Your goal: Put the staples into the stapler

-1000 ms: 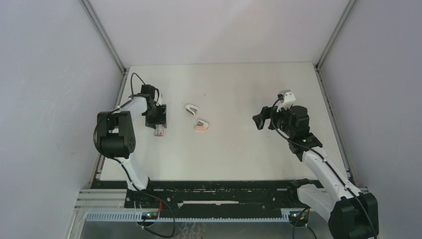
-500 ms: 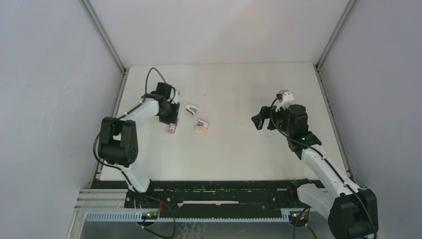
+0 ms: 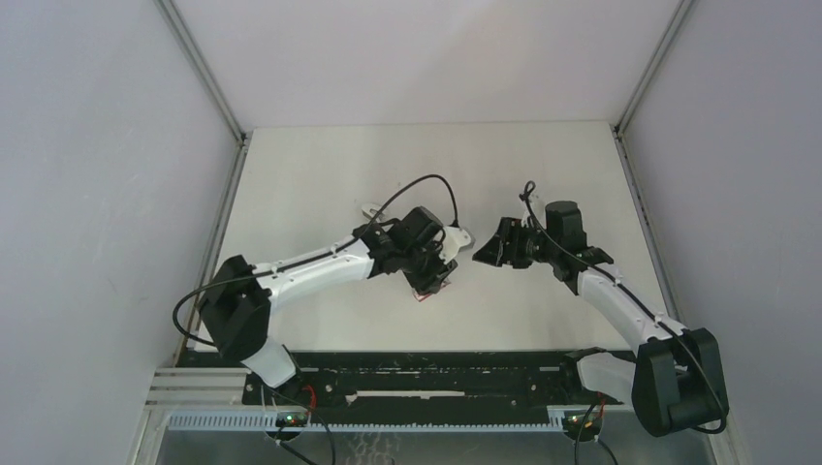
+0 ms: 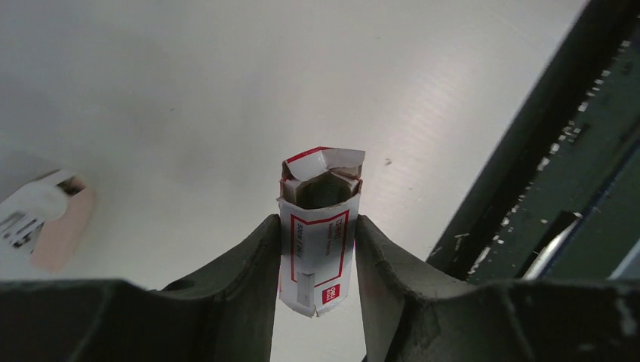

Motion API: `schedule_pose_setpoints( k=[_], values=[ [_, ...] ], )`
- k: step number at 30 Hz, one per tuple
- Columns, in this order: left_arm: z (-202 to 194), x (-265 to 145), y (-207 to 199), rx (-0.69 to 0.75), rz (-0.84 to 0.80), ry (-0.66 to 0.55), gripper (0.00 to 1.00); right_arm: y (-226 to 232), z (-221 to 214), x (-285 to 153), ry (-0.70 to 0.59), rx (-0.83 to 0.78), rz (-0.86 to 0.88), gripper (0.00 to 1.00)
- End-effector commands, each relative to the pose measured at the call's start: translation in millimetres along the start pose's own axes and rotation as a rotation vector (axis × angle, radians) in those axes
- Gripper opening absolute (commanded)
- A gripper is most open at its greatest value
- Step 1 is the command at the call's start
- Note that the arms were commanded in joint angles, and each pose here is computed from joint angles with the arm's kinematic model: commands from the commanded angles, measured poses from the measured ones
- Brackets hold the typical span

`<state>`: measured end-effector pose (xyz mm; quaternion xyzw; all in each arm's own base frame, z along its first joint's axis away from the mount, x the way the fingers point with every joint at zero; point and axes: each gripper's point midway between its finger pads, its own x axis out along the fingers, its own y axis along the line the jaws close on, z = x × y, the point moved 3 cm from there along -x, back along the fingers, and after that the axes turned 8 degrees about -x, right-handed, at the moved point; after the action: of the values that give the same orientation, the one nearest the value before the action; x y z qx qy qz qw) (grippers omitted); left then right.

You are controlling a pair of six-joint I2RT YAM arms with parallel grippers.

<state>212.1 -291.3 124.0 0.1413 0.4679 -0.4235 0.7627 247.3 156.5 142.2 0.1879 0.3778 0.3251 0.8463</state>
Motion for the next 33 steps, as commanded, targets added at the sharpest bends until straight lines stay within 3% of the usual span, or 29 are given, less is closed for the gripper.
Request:
schedule_pose_setpoints(
  k=[1,6,12,29,33],
  values=[
    [11,-15,-27,0.14,-0.074,-0.119,0.44,32,-18,-9,0.087,0.107,0.192,0.62],
    [7,-24,-36,0.193,-0.068,-0.148,0.44,46,-29,-7,0.144,0.18,0.292,0.47],
    [6,-28,-39,0.21,-0.062,-0.149,0.44,67,-31,0,0.174,0.154,0.381,0.4],
    [5,-30,-46,0.242,-0.077,-0.155,0.44,72,-49,24,0.256,0.171,0.39,0.26],
    [4,-28,-46,0.246,-0.073,-0.149,0.44,74,-49,25,0.257,0.174,0.404,0.17]
  ],
)
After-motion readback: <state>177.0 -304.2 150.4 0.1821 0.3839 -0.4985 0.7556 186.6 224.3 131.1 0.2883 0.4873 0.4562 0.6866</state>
